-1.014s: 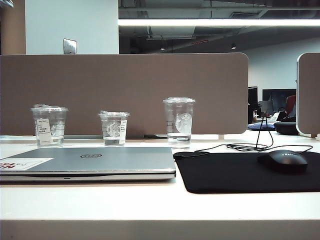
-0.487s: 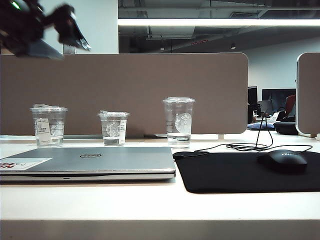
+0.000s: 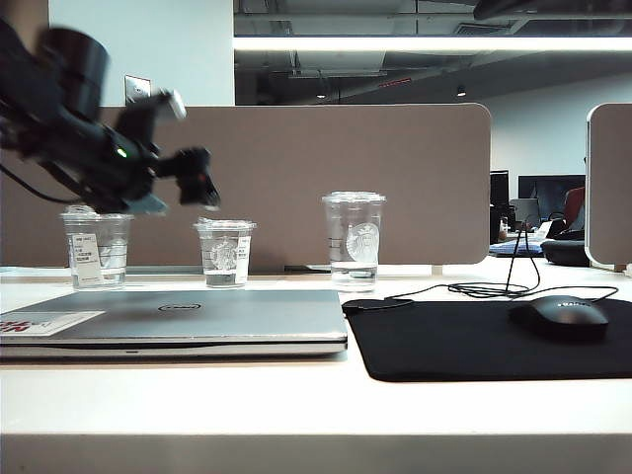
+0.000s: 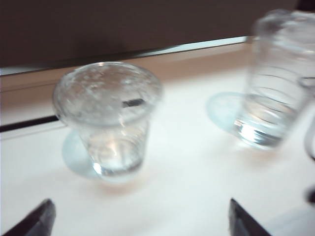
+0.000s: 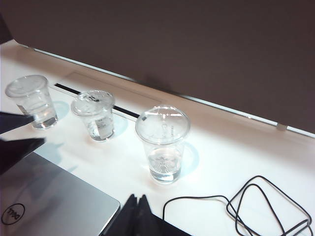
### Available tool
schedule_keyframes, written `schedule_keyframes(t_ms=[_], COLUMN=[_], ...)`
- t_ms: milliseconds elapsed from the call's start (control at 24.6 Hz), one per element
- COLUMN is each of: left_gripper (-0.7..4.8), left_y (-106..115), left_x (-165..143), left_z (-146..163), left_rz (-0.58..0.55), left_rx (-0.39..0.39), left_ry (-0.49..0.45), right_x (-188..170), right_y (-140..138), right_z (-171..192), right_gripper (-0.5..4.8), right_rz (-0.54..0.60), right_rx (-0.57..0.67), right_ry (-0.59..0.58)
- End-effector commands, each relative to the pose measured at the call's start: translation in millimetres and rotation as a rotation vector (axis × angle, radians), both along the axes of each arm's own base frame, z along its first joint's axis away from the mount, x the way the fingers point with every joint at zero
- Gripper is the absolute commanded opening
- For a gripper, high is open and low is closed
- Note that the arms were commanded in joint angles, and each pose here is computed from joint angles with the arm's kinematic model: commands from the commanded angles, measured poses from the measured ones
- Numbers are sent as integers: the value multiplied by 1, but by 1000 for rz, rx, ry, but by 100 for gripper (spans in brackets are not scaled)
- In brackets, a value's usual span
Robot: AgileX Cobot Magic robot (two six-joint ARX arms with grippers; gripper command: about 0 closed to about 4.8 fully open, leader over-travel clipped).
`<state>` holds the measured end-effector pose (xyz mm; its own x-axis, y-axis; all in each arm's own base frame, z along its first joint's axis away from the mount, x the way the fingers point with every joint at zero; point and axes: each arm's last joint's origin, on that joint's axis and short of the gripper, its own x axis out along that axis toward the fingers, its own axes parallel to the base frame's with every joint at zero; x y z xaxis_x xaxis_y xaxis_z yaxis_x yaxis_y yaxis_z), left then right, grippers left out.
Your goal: Pick up the coffee cup on the middle and place it on the right side of the laptop.
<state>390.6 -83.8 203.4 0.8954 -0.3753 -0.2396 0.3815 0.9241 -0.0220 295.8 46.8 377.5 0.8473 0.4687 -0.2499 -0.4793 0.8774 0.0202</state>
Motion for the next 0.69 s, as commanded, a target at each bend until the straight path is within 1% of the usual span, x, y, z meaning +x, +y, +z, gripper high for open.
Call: schedule_keyframes(t_ms=[41, 122, 203, 284, 690], left_gripper=[479, 479, 479, 479, 479], left_y=[-3, -5, -10, -11, -18], left_x=[23, 38, 60, 69, 104], left_z=[-8, -14, -23, -27, -50], left_rz=[47, 77, 76, 75, 85], left_rx=[9, 17, 19, 20, 28], left_ry=[-14, -13, -3, 1, 25], right_x=[2, 4, 6, 6, 6], right_y=[1, 1, 1, 1, 1], right_z=[3, 1, 0, -1, -3], right_gripper=[-5, -5, -5, -5, -6], right_rz=[5, 4, 0, -3, -2], right_rx=[-1, -1, -12, -30, -32], right_ry=[-22, -18, -21, -29, -11])
